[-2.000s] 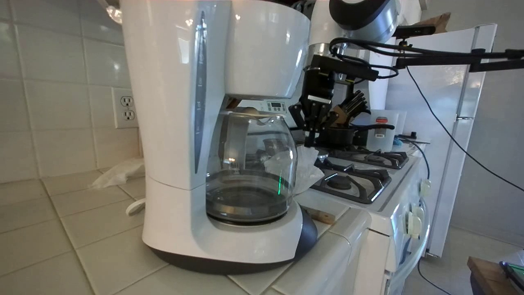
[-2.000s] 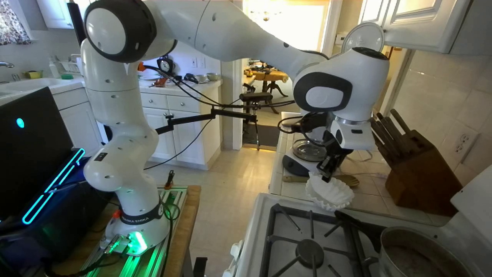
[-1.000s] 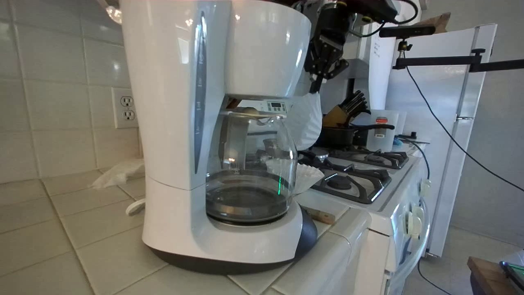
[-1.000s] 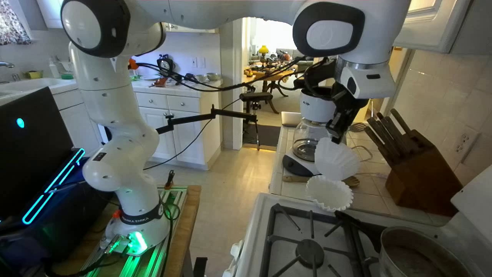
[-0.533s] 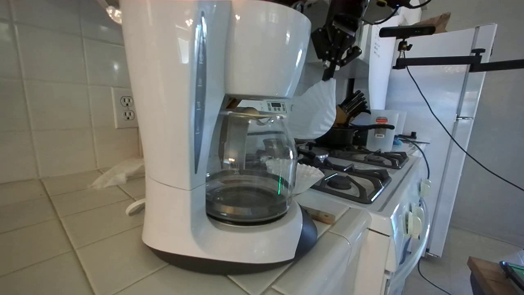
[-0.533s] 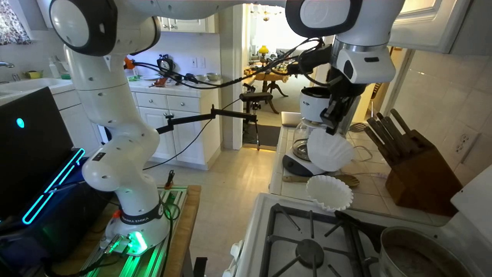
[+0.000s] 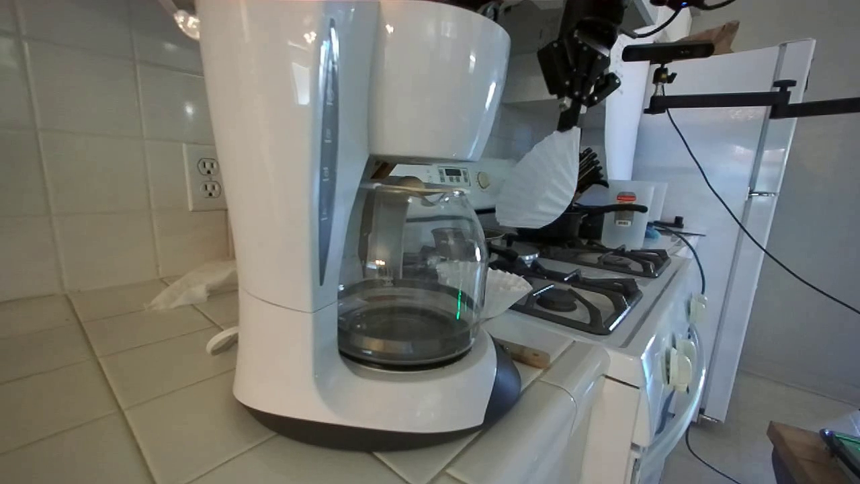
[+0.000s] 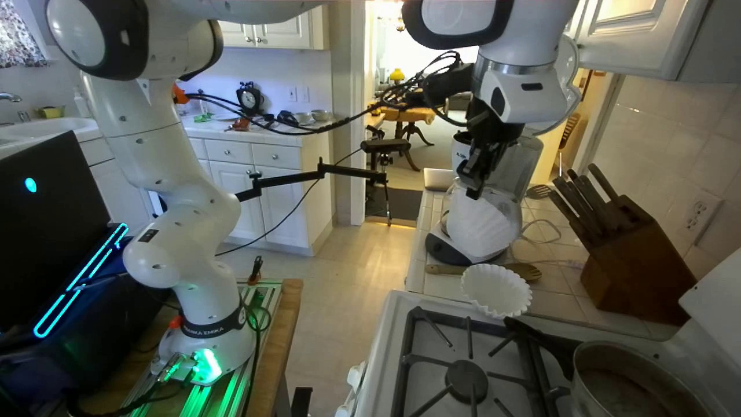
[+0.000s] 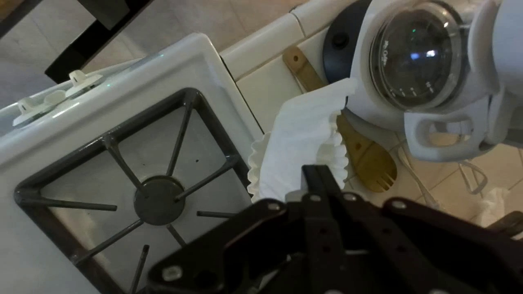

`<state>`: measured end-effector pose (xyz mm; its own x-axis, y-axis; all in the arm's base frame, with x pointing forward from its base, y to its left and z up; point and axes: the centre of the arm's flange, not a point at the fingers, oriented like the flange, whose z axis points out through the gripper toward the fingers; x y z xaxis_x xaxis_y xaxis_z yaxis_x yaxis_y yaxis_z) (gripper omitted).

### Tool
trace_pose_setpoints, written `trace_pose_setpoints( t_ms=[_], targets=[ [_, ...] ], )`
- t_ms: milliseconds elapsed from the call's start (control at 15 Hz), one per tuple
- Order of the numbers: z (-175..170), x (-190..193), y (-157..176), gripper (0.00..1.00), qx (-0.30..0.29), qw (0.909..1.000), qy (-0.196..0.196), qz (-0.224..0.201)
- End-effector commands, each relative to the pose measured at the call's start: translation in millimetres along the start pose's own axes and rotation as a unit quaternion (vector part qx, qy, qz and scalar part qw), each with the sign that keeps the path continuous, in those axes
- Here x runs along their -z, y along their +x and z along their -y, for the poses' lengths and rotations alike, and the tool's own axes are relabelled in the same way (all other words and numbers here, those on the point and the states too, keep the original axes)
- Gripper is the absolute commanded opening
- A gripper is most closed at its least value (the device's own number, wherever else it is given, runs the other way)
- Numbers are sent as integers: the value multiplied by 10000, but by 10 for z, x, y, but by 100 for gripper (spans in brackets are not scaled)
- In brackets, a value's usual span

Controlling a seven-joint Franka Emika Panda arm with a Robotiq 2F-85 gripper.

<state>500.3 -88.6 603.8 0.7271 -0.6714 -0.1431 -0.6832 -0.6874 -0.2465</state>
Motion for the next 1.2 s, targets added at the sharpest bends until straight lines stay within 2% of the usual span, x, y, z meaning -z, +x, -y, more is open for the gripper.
trace_pose_setpoints(
  t_ms=[0,200,467,800,1133],
  targets=[
    [-222,235,-500,1,493,9985,220,33],
    [-175,458,-801,1,867,9956,345,58],
    [52,638,-1290,1,1385,9884,593,212],
    [729,631,-1725,1,1774,9733,1421,321],
    [1108,726,-1909,1,1831,9587,2129,455]
  ],
)
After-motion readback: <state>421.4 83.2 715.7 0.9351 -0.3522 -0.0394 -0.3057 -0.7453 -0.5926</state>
